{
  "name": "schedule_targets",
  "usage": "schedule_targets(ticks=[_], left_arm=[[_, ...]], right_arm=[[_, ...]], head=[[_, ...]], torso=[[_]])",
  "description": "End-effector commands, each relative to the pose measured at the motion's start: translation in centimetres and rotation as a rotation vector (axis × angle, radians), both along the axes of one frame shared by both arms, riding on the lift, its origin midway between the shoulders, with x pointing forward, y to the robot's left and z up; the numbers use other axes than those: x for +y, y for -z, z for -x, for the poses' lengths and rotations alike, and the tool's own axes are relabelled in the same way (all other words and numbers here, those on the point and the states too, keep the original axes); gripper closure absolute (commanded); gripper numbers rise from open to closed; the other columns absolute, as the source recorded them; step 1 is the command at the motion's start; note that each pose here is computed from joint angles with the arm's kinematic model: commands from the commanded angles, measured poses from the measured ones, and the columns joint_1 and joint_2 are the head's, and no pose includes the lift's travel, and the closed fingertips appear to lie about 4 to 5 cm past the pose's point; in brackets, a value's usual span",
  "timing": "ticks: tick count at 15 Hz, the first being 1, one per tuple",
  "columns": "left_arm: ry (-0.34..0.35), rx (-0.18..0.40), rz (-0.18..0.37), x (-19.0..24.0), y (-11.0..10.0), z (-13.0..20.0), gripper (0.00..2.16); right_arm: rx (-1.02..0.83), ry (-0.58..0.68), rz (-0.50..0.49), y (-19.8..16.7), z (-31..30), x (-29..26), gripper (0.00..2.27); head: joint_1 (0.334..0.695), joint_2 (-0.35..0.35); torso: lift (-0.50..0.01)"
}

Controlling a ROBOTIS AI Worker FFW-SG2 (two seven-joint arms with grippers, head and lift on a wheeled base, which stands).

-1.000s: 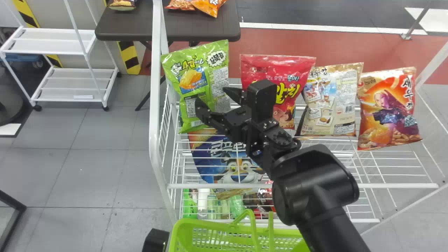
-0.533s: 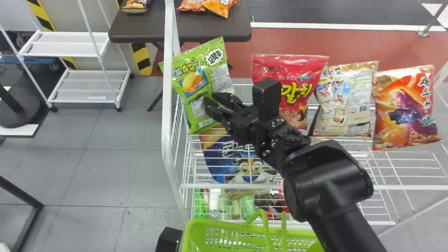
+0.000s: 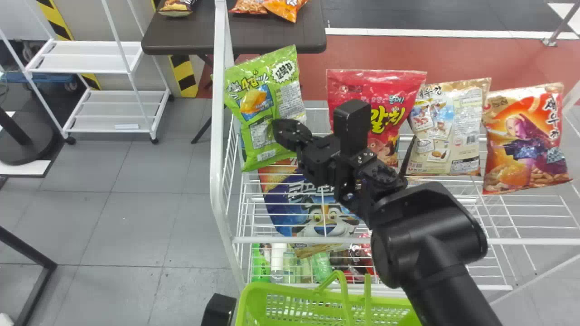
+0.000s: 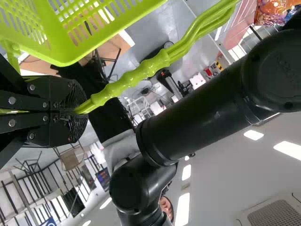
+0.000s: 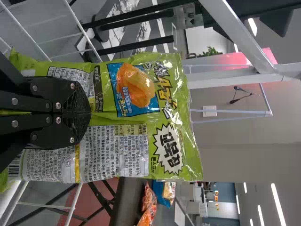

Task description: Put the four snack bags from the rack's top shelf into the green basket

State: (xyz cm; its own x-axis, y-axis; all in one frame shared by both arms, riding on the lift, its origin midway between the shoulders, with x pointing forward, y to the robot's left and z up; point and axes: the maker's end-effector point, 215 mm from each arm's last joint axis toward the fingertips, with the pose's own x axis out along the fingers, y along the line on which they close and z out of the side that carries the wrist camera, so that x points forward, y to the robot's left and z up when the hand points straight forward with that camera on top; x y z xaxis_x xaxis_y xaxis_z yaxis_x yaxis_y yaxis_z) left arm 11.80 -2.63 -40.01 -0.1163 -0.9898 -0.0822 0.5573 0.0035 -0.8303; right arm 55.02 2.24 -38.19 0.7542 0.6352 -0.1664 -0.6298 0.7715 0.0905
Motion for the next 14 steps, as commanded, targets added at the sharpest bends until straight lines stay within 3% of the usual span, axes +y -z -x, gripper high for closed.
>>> schedule_targets(ticks=[1,9,13,14], left_arm=[[0.0,-0.001,-0.003,0.0,0.0,0.1,1.9],[0.001,-0.012,-0.016,-0.2,0.0,0.2,1.9],[-0.002,-0.012,-0.014,-0.2,0.0,0.2,1.9],[-0.007,-0.023,-0.03,-0.1,0.3,0.0,1.9]], right_arm=[[0.01,-0.016,-0.037,-0.3,1.9,0.3,2.22],[0.031,0.039,-0.155,-4.1,10.9,-3.0,2.22],[0.02,0.156,-0.129,-5.8,15.4,-9.9,2.22],[0.027,0.167,-0.112,-6.1,16.4,-11.1,2.22]], head=[[0.695,-0.008],[0.695,-0.016],[0.695,-0.117],[0.695,-0.184]], torso=[[0.0],[0.0],[0.0],[0.0]])
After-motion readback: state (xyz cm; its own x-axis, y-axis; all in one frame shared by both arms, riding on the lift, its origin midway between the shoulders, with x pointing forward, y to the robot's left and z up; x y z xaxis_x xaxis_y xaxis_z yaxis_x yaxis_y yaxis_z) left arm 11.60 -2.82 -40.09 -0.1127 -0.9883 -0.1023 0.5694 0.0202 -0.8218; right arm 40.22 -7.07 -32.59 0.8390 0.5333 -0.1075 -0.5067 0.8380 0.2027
